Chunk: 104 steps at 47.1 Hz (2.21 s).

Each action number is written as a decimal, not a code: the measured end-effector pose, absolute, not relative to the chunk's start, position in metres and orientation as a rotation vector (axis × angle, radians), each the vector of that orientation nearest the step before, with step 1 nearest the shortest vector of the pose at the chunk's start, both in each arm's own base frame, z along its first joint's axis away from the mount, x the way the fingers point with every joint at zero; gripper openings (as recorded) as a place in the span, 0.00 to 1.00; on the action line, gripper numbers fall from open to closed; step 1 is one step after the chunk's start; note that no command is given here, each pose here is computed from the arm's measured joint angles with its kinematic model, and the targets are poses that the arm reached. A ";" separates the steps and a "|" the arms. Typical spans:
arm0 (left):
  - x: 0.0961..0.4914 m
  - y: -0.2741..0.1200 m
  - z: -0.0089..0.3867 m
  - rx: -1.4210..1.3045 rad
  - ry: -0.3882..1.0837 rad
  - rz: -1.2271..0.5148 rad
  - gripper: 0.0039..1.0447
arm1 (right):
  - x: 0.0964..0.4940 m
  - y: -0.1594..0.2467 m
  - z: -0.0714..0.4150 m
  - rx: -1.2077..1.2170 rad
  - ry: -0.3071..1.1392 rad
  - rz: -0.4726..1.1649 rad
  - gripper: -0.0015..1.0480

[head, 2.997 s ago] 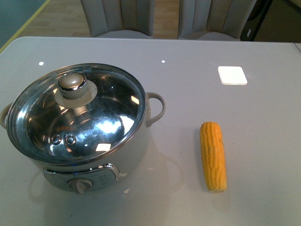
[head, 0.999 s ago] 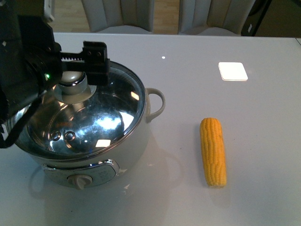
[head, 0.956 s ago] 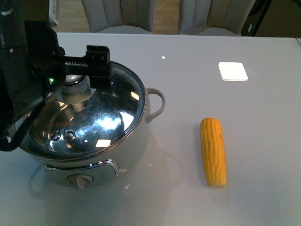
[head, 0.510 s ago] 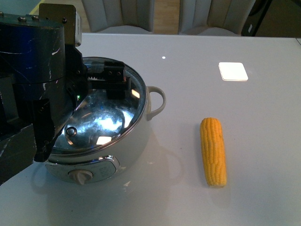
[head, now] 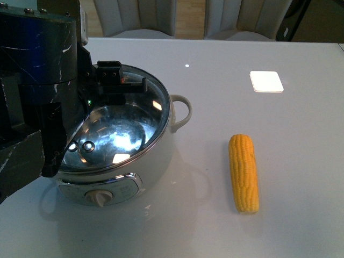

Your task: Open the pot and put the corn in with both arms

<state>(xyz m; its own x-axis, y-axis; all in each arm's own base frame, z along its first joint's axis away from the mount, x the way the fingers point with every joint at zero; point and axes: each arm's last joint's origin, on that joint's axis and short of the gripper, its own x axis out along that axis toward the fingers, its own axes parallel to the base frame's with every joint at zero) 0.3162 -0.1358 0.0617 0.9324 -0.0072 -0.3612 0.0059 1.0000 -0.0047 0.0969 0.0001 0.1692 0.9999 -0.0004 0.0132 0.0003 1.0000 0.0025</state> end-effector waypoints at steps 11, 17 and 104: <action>0.315 -0.132 0.073 0.014 0.376 -0.015 0.38 | 0.097 0.000 0.169 0.003 -0.013 0.000 0.92; 0.316 -0.127 0.085 0.027 0.371 -0.015 0.38 | 0.097 0.000 0.169 0.003 -0.013 0.000 0.92; 0.315 0.111 -0.027 -0.063 0.374 0.473 0.38 | 0.097 0.000 0.169 0.003 -0.013 0.000 0.92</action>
